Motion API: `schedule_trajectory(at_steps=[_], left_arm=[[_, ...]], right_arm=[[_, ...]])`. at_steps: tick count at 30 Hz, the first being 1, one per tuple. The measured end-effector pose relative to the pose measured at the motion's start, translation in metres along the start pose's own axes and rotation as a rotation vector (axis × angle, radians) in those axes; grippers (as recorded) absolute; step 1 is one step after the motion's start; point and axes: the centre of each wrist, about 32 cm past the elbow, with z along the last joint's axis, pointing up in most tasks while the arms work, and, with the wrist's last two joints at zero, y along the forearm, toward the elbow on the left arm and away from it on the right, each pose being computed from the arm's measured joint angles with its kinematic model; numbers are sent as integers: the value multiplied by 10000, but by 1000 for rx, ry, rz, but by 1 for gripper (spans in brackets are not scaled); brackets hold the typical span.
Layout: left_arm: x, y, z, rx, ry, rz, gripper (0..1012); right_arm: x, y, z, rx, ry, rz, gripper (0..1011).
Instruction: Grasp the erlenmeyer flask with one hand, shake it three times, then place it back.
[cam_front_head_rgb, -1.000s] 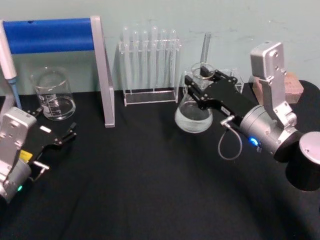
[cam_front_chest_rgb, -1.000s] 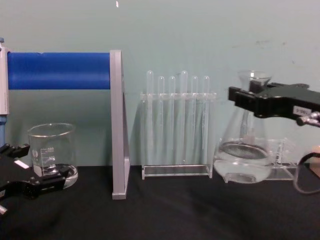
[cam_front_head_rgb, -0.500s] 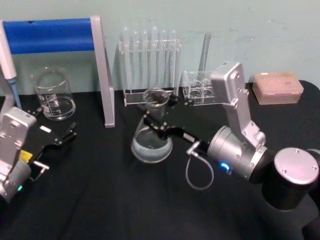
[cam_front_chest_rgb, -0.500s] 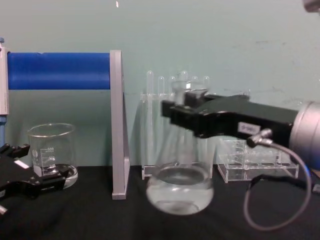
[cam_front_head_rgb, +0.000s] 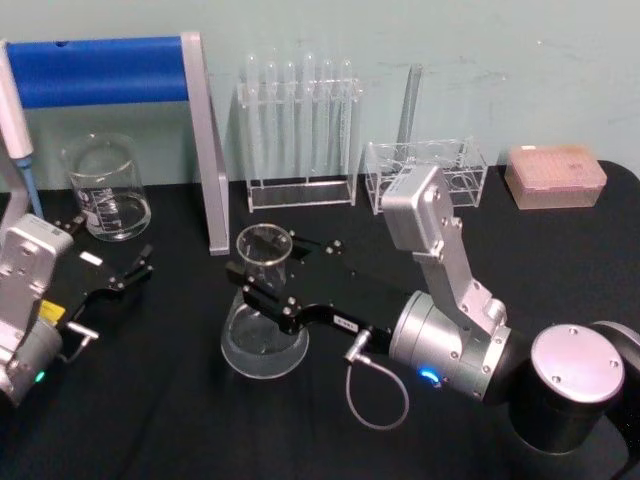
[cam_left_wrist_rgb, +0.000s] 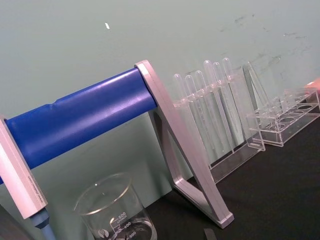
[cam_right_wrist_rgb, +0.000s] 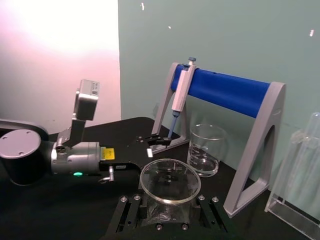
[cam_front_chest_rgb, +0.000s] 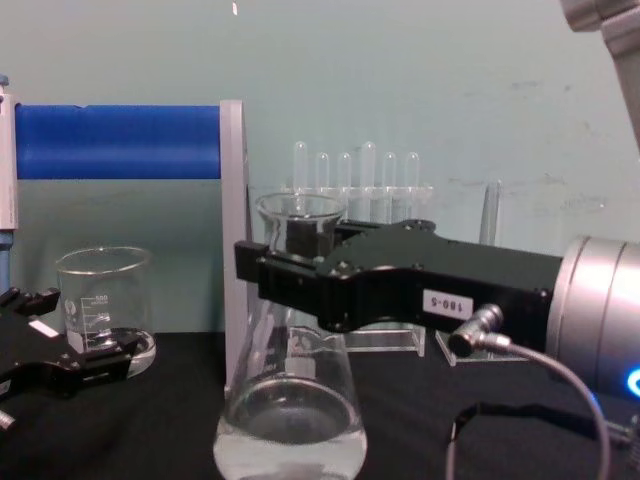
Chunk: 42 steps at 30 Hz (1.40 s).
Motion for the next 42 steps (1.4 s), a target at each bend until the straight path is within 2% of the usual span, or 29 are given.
schedule_trajectory(at_steps=[6,13,23,29,36,42], left_arm=[[0,0,0,0,0,0,1001],[0,0,0,0,0,0,1001],[0,0,0,0,0,0,1001],[0,0,0,0,0,0,1001],[0,0,0,0,0,0,1001],[0,0,0,0,0,0,1001]], right_arm=[[-27,2,-5,-1,1,11,450],[69,11,-11,0,-1,-48,450],[404,-66,6,9,-18,-218,450],[645,-152,11,12,-26,-338,450],[825,-223,11,16,-28,-428,450],[916,-269,6,13,-30,-475,450]])
